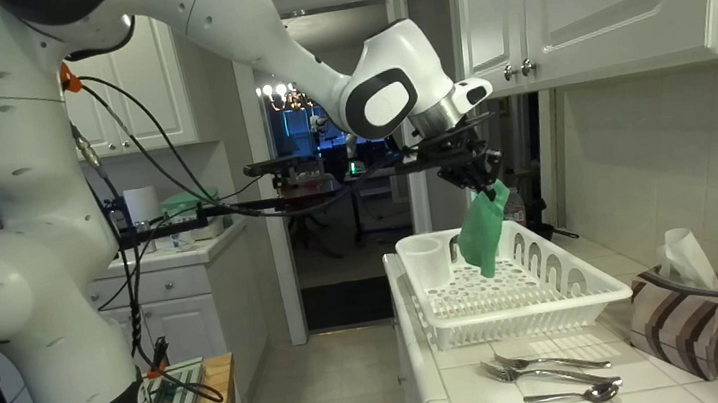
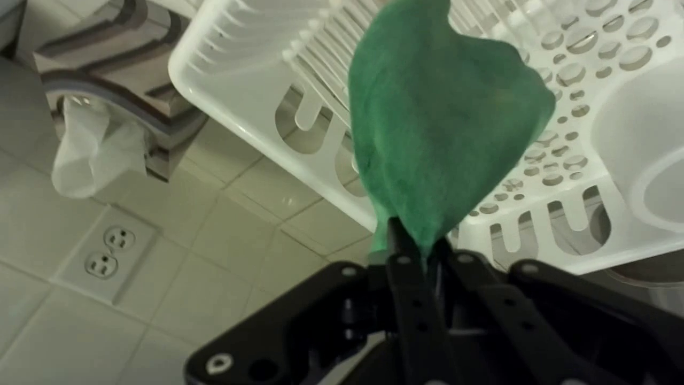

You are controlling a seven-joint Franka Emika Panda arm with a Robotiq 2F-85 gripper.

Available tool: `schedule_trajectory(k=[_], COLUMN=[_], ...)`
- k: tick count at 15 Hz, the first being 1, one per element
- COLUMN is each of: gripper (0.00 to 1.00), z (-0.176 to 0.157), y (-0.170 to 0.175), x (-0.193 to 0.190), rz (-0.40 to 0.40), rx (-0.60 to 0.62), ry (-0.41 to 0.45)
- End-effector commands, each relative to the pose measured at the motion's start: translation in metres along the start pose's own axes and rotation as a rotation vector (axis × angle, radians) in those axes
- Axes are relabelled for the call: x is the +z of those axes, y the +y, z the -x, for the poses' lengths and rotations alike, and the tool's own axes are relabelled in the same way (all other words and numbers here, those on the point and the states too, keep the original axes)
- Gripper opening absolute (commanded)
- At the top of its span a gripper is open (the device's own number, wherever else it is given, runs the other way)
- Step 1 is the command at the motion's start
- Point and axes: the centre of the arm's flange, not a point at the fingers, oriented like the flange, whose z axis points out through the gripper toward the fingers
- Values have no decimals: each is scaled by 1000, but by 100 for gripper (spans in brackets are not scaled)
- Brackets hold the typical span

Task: Put the green rag on the left corner of the white basket

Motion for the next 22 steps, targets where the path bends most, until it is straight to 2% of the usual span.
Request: schedule_trajectory(k=[1,6,22], gripper=[2,2,2], z=[-35,-54,-121], y=[-2,-30,-113], x=[16,41,86], rz=[-65,-139,-241], rx=[-152,-299,-654], ry=[13,-5,64])
